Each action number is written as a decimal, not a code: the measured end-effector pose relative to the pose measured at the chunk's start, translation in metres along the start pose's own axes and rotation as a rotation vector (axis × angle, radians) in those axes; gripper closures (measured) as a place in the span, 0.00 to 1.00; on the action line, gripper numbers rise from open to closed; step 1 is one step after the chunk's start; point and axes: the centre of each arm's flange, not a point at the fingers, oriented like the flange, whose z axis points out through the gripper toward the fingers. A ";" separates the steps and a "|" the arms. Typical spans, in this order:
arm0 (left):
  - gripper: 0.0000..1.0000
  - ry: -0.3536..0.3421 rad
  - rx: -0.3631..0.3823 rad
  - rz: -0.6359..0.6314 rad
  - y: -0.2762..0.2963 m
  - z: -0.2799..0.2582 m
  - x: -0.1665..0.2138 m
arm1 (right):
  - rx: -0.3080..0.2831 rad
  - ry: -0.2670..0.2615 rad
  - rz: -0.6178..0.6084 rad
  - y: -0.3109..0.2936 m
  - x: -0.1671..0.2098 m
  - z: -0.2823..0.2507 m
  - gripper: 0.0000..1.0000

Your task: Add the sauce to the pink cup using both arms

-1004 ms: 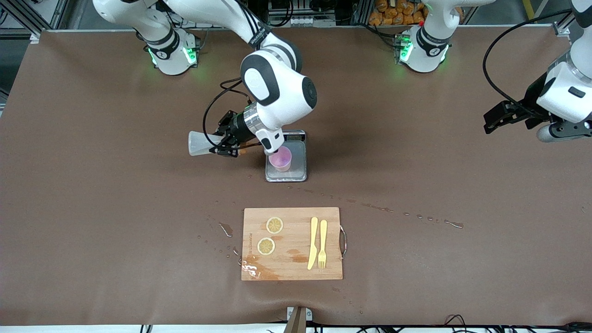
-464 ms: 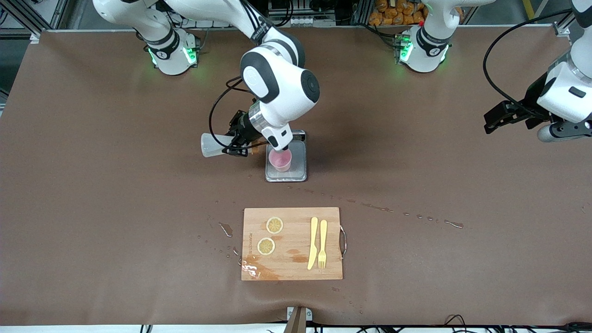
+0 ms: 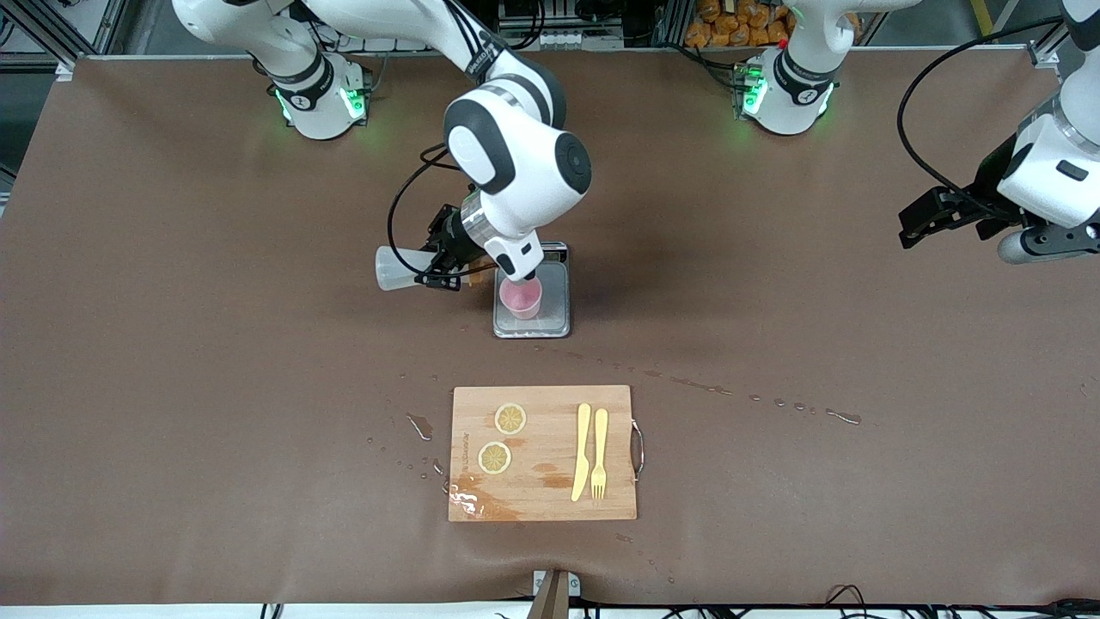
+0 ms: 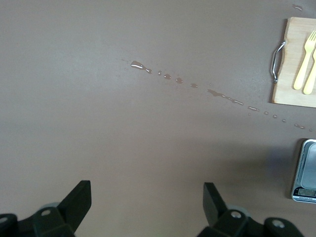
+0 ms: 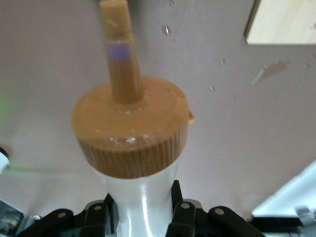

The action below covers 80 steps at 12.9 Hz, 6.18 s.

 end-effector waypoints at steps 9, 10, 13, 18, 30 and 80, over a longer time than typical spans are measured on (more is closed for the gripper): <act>0.00 0.001 0.000 0.002 0.001 -0.001 -0.001 | 0.247 0.308 0.255 0.081 -0.107 0.032 0.57; 0.00 0.001 0.000 0.003 0.002 -0.001 -0.001 | 0.276 0.338 0.289 0.092 -0.127 0.039 0.57; 0.00 -0.002 0.000 0.005 0.003 0.001 -0.001 | 0.352 0.424 0.374 0.114 -0.175 0.058 0.57; 0.00 -0.019 0.002 0.020 0.011 0.011 0.002 | 0.403 0.527 0.426 0.151 -0.249 0.114 0.57; 0.00 -0.125 0.016 -0.141 0.203 0.098 -0.040 | 0.210 0.924 0.222 0.189 -0.353 0.293 0.57; 0.00 -0.012 0.041 0.162 -0.060 -0.038 -0.028 | 0.225 1.030 0.270 0.176 -0.444 0.395 0.00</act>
